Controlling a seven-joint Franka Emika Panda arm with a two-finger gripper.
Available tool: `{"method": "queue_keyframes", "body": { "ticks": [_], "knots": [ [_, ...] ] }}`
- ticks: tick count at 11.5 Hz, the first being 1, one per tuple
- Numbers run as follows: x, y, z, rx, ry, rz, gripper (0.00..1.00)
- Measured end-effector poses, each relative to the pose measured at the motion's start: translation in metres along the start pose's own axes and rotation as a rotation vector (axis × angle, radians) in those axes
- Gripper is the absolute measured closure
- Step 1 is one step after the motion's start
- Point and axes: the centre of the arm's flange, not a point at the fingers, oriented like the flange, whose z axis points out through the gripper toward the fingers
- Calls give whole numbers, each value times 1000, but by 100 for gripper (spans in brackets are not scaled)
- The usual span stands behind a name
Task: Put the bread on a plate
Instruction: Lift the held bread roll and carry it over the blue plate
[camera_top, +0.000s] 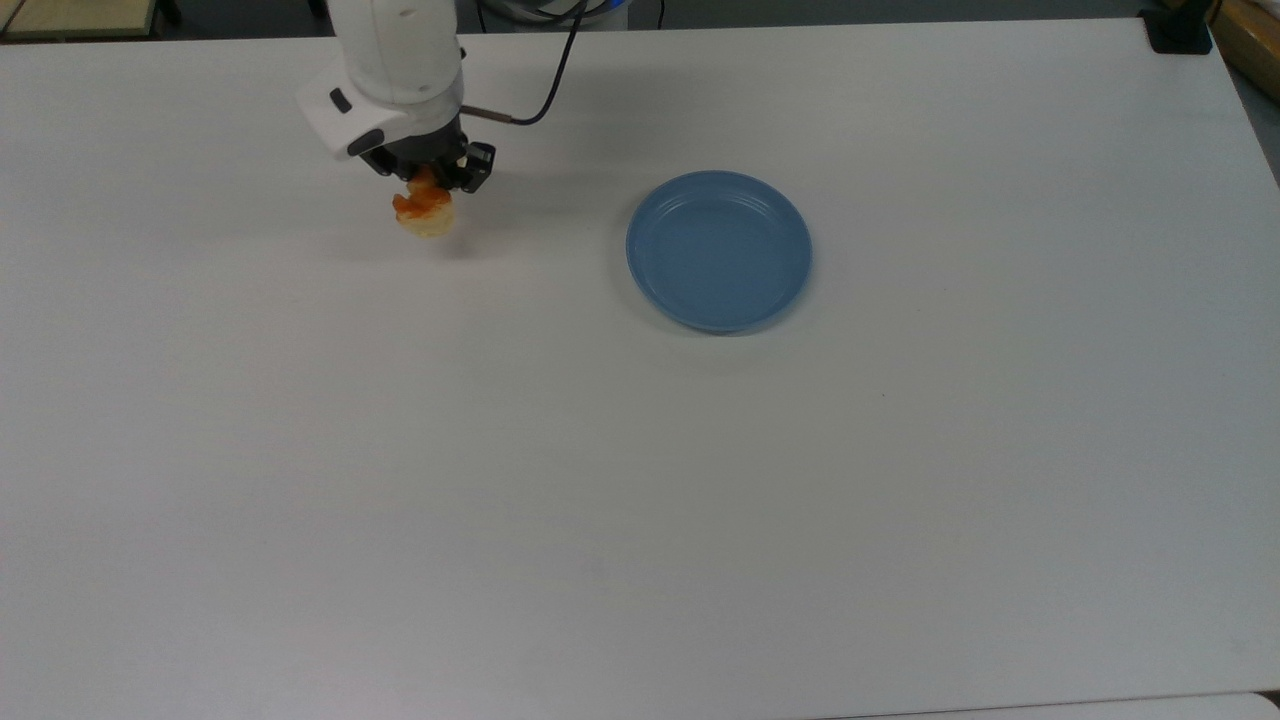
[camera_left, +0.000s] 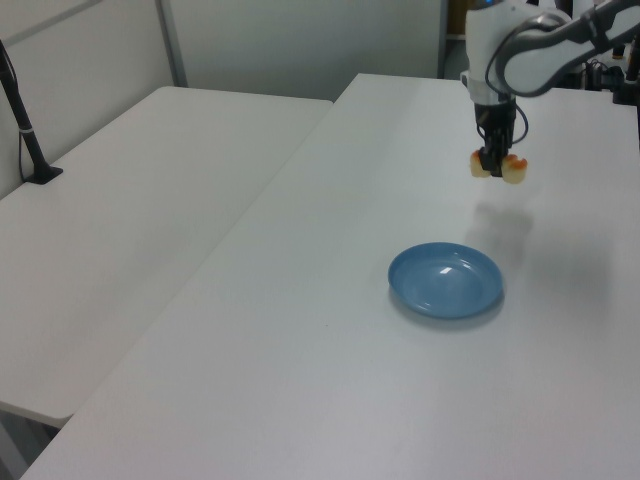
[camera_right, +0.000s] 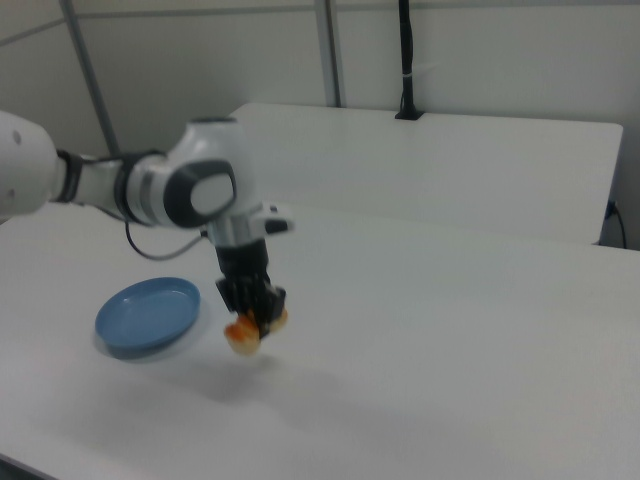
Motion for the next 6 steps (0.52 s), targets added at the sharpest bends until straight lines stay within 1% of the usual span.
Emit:
{"method": "queue_keyframes", "body": {
  "ticks": [2,3,4,6],
  "knots": [
    [8,-42,-53,34,25,-18,80],
    [8,-68,-72,41,31,-25,80],
    [5,-95,-83,46,39,-31,78],
    [-1,-148,-89,41,50,-45,78]
  ]
}}
